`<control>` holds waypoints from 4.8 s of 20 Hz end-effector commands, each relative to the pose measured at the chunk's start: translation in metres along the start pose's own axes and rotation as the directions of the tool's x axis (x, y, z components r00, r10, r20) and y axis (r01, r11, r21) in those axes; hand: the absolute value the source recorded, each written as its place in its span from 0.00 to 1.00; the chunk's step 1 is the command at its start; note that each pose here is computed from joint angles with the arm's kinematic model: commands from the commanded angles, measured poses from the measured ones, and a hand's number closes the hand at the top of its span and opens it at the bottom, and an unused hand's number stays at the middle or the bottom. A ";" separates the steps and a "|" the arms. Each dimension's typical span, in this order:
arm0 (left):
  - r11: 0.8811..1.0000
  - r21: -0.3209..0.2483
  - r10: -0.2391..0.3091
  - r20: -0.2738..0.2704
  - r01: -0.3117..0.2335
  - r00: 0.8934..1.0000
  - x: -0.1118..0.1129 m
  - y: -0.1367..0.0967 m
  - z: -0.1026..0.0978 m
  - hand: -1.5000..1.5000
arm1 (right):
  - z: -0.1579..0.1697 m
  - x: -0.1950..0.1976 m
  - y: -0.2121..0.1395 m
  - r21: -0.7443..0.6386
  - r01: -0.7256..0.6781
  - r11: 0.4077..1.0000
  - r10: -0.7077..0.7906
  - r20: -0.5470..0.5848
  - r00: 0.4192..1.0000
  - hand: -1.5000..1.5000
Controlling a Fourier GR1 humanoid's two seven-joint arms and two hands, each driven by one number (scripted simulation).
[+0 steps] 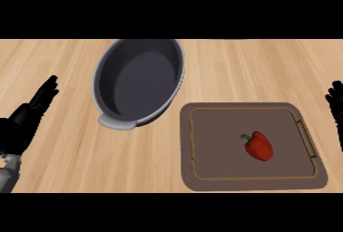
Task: Pick the bell pepper from the tray and place it in the pot
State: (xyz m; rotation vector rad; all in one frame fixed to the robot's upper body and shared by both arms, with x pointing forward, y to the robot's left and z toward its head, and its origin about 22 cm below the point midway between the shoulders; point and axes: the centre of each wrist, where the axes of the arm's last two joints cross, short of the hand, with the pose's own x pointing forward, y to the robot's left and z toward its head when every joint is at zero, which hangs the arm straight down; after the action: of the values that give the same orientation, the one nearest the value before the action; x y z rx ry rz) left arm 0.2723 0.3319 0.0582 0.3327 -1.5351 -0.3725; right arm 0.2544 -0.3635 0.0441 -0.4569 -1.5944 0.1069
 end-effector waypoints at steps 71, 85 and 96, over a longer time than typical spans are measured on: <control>0.979 0.205 0.071 -0.401 0.014 0.913 -0.028 -0.003 -0.001 0.50 | 0.041 0.084 0.120 0.498 -0.787 0.363 0.887 0.073 0.455 0.00; 0.974 0.224 0.052 -0.404 0.044 0.913 -0.021 -0.014 0.019 0.50 | 0.040 0.056 0.130 0.539 -0.752 0.378 0.875 0.059 0.481 0.00; 0.977 0.213 0.081 -0.416 0.011 0.906 -0.028 -0.006 -0.005 0.50 | 0.023 0.039 0.118 0.498 -0.784 0.370 0.863 0.127 0.489 1.00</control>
State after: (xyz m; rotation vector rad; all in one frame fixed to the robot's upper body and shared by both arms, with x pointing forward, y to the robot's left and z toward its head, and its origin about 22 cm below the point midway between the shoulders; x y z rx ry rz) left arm 0.2641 0.3288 0.0250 0.5227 -1.1541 -0.1039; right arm 0.2591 -0.2317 0.0460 -0.7799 -0.8987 1.2063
